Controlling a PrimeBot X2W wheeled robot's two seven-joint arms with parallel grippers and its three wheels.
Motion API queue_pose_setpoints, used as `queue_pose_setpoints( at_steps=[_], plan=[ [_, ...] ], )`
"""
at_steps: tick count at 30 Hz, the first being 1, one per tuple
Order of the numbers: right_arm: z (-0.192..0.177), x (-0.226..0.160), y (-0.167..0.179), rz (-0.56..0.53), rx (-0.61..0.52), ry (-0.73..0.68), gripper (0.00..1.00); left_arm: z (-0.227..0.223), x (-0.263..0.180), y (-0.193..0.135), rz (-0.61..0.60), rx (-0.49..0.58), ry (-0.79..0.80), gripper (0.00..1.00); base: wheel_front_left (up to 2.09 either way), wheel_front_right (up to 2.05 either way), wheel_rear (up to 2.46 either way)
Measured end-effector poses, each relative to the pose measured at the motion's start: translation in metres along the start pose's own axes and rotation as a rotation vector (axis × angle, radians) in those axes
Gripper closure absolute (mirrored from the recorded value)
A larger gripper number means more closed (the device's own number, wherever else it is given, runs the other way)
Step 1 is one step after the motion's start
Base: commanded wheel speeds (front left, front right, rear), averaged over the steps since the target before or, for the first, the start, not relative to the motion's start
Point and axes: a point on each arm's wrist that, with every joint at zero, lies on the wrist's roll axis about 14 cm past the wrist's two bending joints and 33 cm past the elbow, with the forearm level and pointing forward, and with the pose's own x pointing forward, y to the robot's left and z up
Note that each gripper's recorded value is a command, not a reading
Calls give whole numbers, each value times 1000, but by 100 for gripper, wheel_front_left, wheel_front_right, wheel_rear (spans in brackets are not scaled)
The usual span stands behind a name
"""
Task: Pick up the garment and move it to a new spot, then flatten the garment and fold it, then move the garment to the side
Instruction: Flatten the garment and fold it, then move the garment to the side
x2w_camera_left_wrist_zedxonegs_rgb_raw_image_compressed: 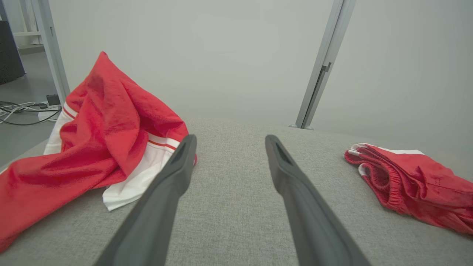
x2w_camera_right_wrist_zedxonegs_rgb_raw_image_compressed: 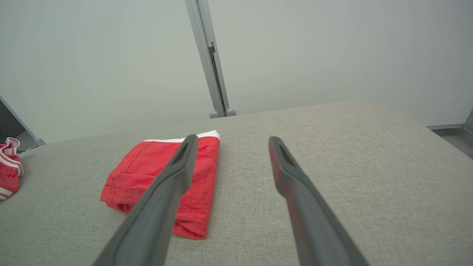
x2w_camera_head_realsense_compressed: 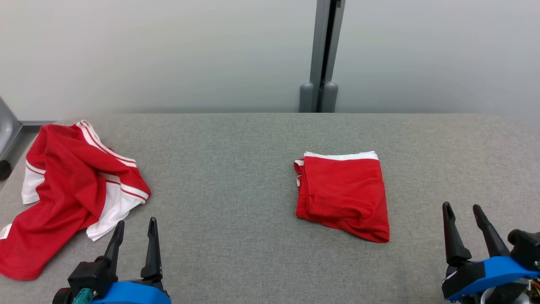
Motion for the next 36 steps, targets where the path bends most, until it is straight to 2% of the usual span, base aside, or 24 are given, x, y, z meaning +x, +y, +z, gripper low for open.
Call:
queue_pose_setpoints(
  at_steps=[7,21,30,36],
  plan=[
    [0,-11,0,2,-19,-32,0,-2,0,-3,-13,4,6,0,0,0,0],
    [-15,-15,2,6,-15,6,0,-7,-2,-6,-18,0,20,0,0,0,0],
    [-21,-10,8,23,-7,38,0,-7,-5,-3,-7,-3,19,0,0,0,0],
    [-23,6,20,56,-14,103,0,-7,-4,-1,-1,-2,20,0,0,0,0]
  ],
)
